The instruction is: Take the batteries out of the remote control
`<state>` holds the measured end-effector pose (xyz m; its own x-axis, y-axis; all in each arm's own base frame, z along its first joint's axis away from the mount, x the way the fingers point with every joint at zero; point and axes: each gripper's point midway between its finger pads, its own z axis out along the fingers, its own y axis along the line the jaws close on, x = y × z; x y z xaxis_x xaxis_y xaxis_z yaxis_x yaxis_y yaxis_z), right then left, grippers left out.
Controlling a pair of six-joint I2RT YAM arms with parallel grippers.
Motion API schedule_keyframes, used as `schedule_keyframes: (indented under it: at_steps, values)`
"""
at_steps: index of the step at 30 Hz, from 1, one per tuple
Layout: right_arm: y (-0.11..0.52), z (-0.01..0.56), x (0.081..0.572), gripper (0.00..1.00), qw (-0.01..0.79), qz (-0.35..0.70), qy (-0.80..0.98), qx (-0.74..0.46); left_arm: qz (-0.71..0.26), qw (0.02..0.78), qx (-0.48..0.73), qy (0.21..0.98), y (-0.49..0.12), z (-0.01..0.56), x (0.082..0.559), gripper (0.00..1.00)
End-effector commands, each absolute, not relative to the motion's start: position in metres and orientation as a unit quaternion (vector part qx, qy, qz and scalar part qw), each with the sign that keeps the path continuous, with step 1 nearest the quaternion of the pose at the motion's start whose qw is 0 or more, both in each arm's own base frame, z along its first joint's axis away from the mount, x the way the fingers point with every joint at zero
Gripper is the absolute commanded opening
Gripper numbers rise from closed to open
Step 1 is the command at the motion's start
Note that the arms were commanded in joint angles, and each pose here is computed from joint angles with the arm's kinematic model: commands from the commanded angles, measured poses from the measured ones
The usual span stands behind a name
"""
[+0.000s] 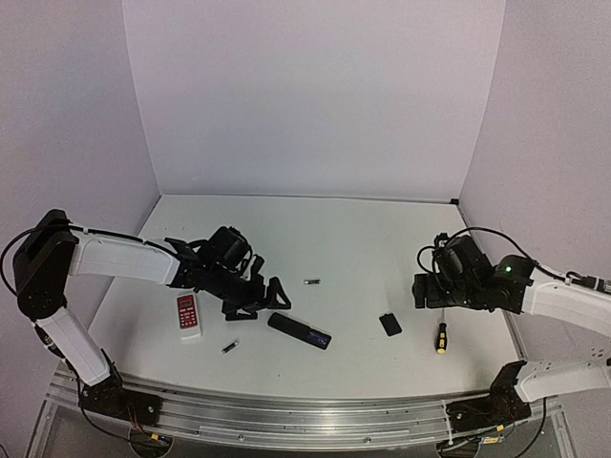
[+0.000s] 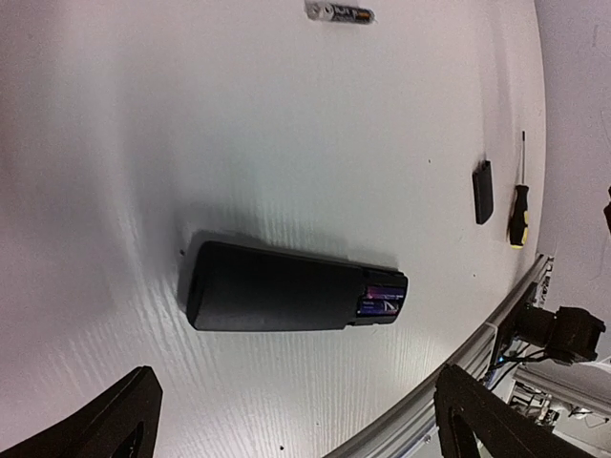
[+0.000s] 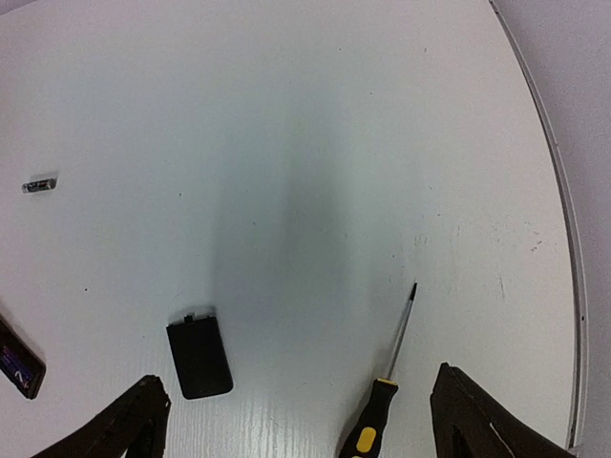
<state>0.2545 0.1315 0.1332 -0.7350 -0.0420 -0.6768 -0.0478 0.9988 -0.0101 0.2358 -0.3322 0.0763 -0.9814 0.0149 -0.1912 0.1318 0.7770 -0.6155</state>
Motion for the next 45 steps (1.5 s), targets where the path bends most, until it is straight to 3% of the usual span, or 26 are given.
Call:
schedule_keyframes:
  at_steps: [1,25,37,45]
  values:
    - [0.116,0.140,0.253,0.91,0.389,-0.004,0.921,0.015,-0.370,0.101,0.021,0.923,-0.353,0.085,0.230,1.00]
    - [0.087,0.120,0.228,0.93,0.361,-0.020,0.929,0.080,-0.329,0.073,0.004,0.941,-0.369,0.031,0.218,1.00]
    - [0.082,0.120,0.223,0.93,0.362,-0.017,0.928,0.084,-0.327,0.071,0.068,0.940,-0.416,0.015,0.245,1.00]
    - [0.081,0.118,0.221,0.93,0.360,-0.020,0.929,0.083,-0.384,0.031,0.170,0.907,-0.457,0.019,0.224,1.00]
